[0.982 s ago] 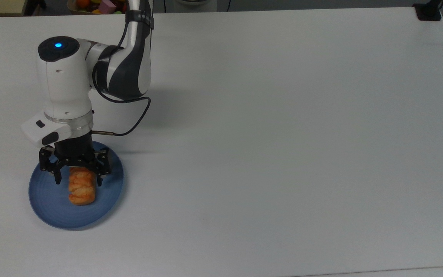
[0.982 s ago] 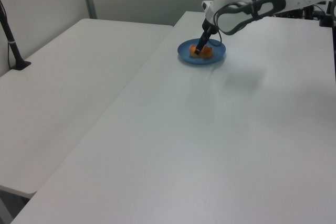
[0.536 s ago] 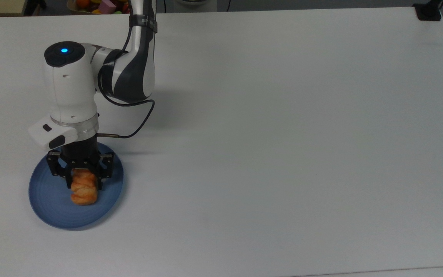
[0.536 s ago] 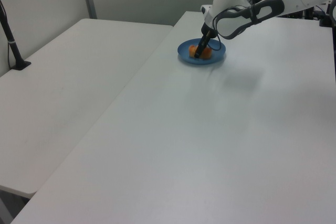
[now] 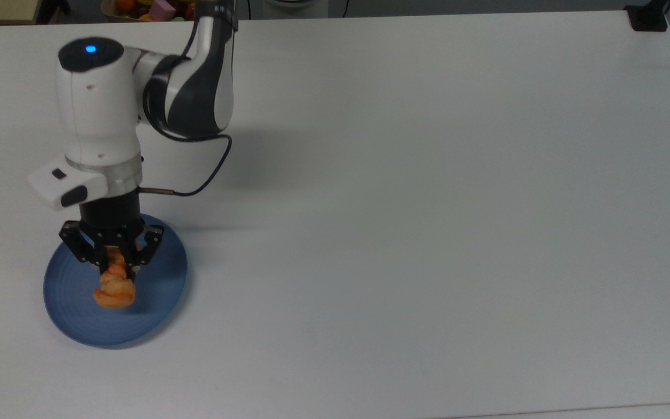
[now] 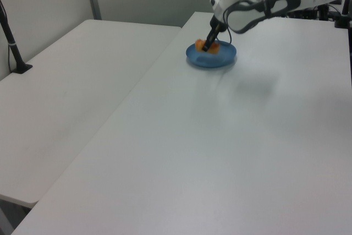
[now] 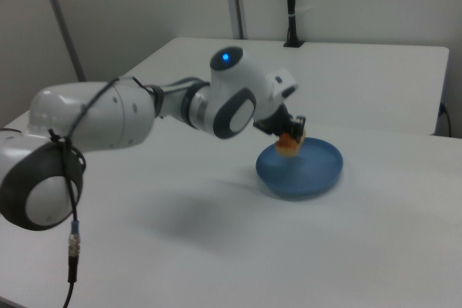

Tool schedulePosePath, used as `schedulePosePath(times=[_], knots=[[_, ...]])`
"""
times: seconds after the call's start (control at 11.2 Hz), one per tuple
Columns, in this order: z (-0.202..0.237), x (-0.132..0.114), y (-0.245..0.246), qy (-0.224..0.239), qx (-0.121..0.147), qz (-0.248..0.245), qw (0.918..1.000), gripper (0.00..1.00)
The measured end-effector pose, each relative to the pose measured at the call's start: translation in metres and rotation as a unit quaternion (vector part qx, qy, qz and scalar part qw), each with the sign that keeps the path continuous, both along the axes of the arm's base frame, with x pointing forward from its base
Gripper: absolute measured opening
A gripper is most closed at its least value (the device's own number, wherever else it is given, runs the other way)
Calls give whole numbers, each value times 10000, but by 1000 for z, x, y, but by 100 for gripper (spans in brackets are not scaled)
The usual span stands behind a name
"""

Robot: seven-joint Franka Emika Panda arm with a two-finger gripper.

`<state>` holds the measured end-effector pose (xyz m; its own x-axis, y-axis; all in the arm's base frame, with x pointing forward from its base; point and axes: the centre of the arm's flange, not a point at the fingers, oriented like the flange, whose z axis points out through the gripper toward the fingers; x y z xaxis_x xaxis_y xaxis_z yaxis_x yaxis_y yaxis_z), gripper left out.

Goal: Put the bread on the table
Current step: 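Lift the bread roll off the plate and carry it away from the plate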

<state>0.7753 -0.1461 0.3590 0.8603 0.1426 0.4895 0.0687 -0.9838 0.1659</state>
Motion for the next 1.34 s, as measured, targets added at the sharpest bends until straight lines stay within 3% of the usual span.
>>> schedulePosePath(times=[0.27, 0.45, 0.62, 0.8, 1.34], knots=[[97, -17, 20, -234, 103, -3, 9997, 35], [154, -32, 74, -195, 362, 40, 9991, 35], [179, -46, 139, 36, 648, 81, 9979, 35], [182, -53, 206, 167, 836, 45, 9964, 35], [134, -85, 383, 506, 862, 60, 9950, 36]])
